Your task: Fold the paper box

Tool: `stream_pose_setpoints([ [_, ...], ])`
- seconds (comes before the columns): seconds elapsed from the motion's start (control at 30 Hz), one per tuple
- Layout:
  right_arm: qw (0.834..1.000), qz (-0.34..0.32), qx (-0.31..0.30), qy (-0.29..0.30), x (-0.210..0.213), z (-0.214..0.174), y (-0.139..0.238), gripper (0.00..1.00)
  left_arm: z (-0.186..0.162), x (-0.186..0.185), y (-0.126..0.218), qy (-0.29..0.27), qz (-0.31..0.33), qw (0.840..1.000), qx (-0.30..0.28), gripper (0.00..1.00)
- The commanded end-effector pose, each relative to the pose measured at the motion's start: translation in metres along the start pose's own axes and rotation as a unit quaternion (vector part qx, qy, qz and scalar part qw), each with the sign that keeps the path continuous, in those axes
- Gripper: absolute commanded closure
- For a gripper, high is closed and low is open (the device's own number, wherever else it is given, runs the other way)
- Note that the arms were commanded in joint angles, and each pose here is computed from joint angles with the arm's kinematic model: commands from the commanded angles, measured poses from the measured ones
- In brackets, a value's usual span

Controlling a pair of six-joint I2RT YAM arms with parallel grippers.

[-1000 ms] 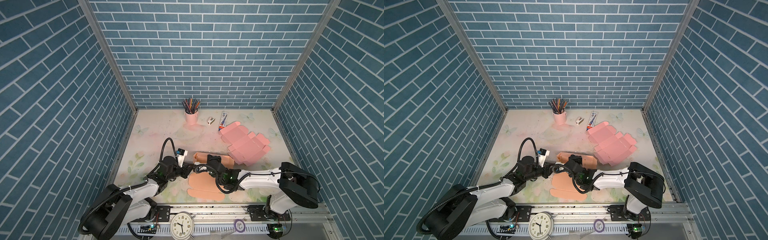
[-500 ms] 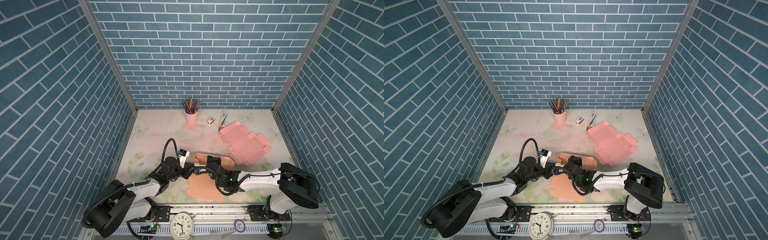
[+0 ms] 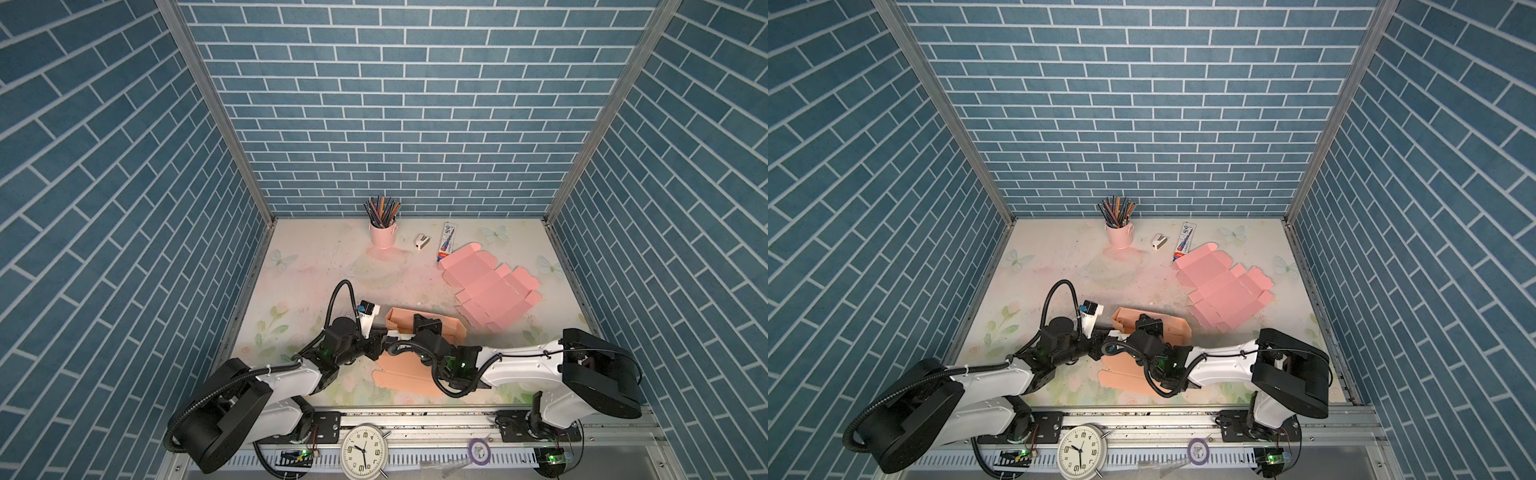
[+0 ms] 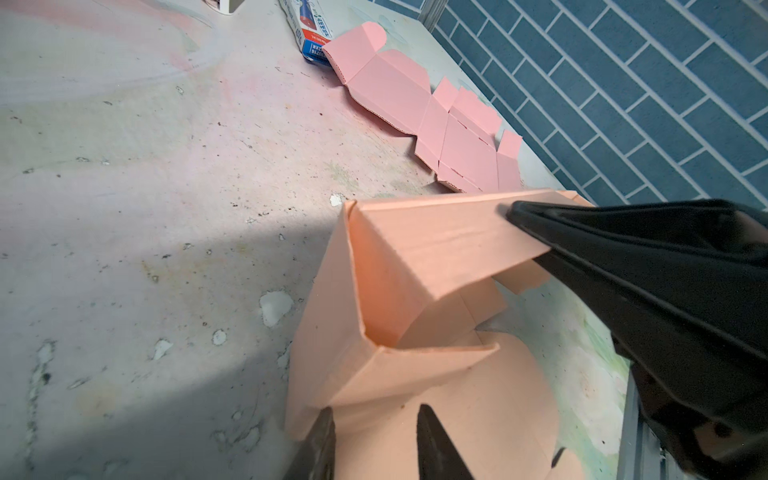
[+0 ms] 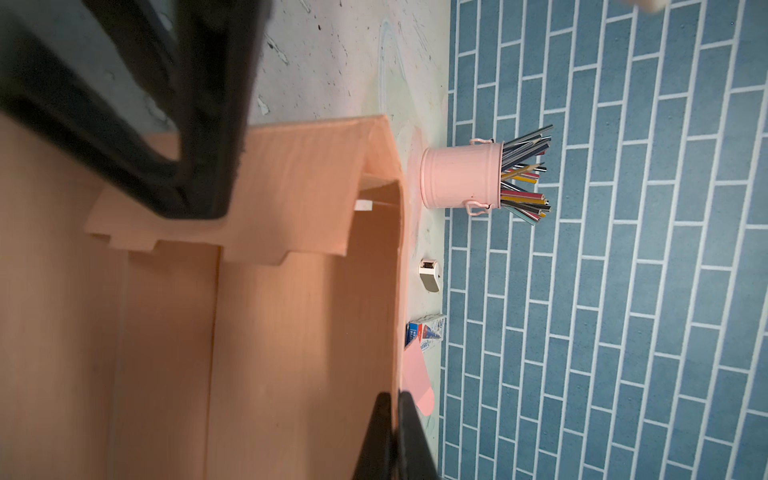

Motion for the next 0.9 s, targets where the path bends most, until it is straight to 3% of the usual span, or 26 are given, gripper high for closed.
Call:
stream_pose_setpoints([
  [0.0,1.000,0.023,-0.012,0.013,0.017,0.002,0.003,1.00,0.003,0.005,-0.001,-0.011,0.016,1.000,-0.016,0.65],
  [0.37,0.999,0.037,-0.011,0.012,0.024,0.003,0.004,1.00,0.013,-0.003,-0.003,-0.055,0.018,0.997,-0.046,0.63],
  [0.63,1.000,0.027,-0.009,0.007,0.018,0.003,0.005,1.00,0.013,-0.014,-0.009,-0.076,0.004,0.996,-0.042,0.62],
  [0.87,0.998,0.056,-0.012,-0.004,0.018,0.004,0.008,1.00,0.016,-0.034,-0.015,-0.094,0.004,0.995,-0.032,0.63],
])
Point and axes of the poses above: each gripper's point midway between its finger pads, its own y axis back along the fingers, its own x axis along the line the jaws close on, z = x × y, the point moved 2 cm from there along y, back along the fingers, and after that the axes turned 9 degrees about -y, right-handed, at the moved point
